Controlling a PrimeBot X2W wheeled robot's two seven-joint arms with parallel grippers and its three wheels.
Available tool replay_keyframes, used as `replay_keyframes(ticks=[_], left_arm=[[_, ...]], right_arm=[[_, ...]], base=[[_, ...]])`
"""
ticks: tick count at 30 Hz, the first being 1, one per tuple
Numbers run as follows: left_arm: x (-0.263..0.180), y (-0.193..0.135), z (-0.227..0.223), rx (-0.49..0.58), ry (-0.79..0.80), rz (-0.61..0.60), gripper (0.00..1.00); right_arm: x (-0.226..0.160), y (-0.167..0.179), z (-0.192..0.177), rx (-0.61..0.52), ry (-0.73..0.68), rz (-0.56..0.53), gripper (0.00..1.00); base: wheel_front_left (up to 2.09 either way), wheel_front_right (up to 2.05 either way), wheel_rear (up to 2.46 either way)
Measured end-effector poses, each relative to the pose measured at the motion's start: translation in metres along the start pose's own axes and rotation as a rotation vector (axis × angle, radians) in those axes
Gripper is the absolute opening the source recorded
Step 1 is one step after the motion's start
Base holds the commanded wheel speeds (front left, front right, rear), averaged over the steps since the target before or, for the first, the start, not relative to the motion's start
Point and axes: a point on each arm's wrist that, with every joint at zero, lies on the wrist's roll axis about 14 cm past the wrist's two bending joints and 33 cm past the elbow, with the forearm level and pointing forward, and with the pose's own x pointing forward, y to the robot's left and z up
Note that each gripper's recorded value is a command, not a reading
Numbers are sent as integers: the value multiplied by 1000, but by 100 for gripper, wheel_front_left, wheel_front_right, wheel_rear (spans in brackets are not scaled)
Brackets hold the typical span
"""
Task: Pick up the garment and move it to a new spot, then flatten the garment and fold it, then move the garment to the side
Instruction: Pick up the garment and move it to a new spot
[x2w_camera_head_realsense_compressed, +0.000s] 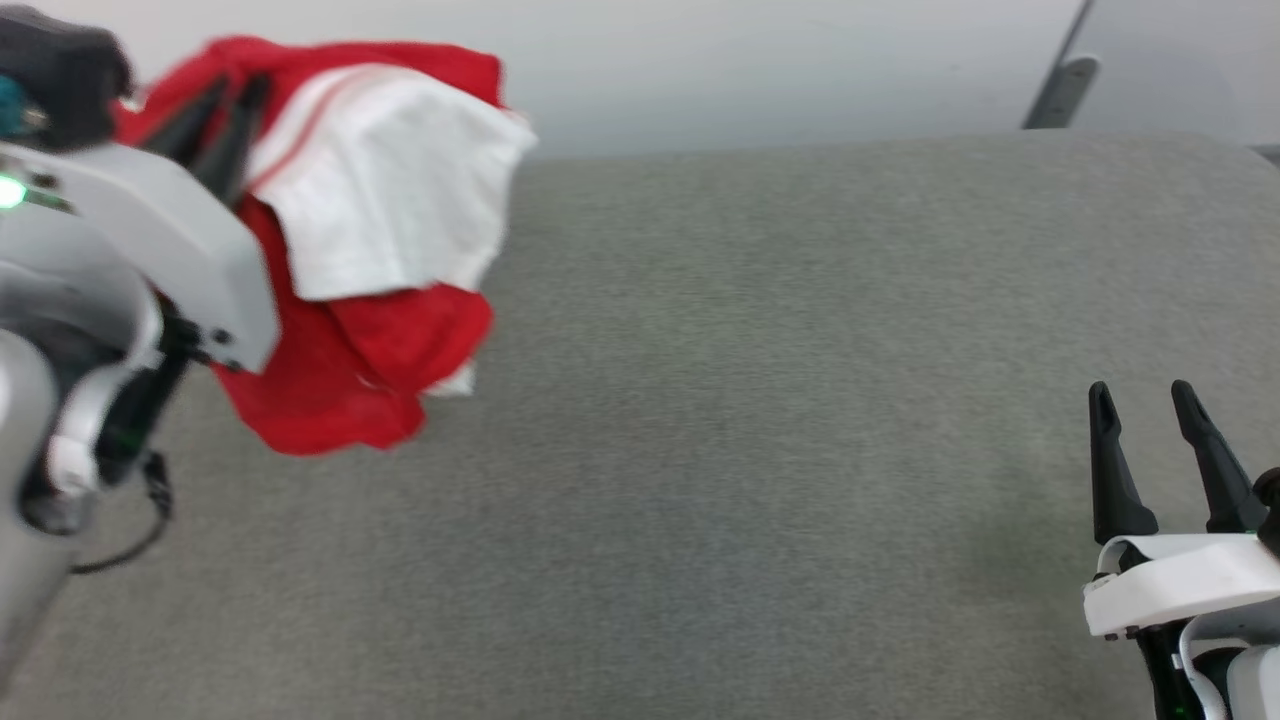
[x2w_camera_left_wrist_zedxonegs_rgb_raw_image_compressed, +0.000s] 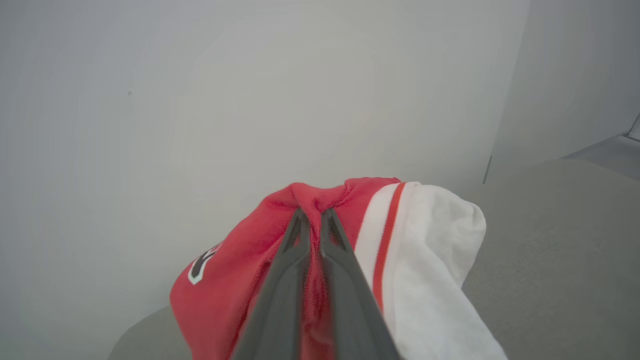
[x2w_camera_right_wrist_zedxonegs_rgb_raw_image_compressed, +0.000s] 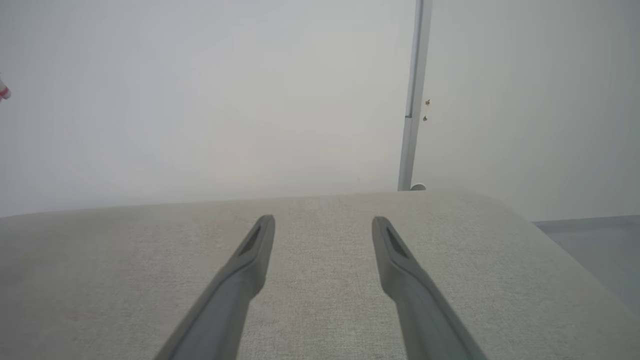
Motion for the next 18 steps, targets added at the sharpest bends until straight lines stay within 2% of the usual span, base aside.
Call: replay_keyframes(ticks=[5, 10, 18], left_arm=[[17, -60, -24, -39, 67, -136, 0], [23, -111, -65, -80, 186, -249, 0], [14, -162, -151, -143, 441, -352, 0]], right_arm=[[-16, -19, -5, 6, 10, -68, 100], [-27, -30, -11, 15, 21, -112, 100], [-34, -31, -27, 40, 59, -135, 100]], base=[[0, 0, 0], [0, 0, 0], [0, 0, 0]])
